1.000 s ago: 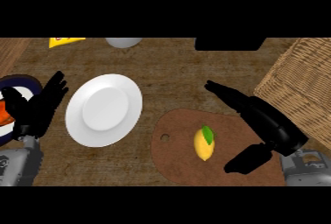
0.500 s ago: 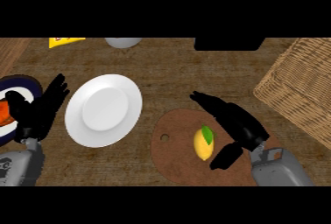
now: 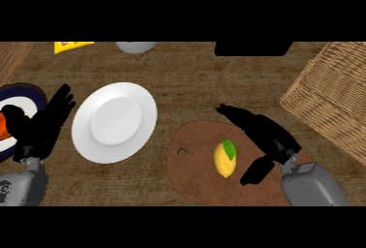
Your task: Pick the lemon from the cutting board and place it in the basket
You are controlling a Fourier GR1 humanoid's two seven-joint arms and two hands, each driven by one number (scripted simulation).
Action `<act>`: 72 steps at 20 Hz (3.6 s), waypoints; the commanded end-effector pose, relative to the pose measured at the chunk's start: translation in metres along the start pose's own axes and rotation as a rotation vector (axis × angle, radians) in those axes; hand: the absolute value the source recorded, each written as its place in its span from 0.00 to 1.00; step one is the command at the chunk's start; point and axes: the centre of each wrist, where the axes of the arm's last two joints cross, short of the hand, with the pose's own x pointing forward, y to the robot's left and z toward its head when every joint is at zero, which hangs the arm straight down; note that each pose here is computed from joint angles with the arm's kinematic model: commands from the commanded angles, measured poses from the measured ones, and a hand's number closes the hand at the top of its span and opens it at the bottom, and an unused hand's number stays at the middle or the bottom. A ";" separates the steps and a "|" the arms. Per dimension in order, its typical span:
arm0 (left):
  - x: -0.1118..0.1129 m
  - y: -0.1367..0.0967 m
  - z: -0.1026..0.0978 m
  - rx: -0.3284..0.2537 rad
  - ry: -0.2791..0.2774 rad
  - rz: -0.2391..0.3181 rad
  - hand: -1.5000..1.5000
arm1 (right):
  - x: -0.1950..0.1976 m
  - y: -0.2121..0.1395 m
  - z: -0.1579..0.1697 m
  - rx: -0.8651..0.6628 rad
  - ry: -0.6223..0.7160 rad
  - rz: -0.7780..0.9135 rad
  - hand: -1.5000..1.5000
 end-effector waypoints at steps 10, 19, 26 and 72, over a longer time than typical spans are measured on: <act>0.009 0.002 -0.011 -0.009 0.018 0.014 0.50 | -0.010 0.006 0.020 0.048 -0.086 -0.041 0.00; 0.001 -0.005 0.001 -0.005 0.005 0.001 0.50 | 0.006 0.044 -0.008 0.023 -0.009 0.055 0.00; 0.007 -0.018 -0.016 0.009 -0.002 -0.005 0.50 | -0.009 0.047 0.000 0.084 -0.045 0.179 1.00; -0.006 -0.001 -0.008 0.012 0.011 0.003 0.50 | 0.182 -0.081 -0.004 -1.097 0.502 -0.181 1.00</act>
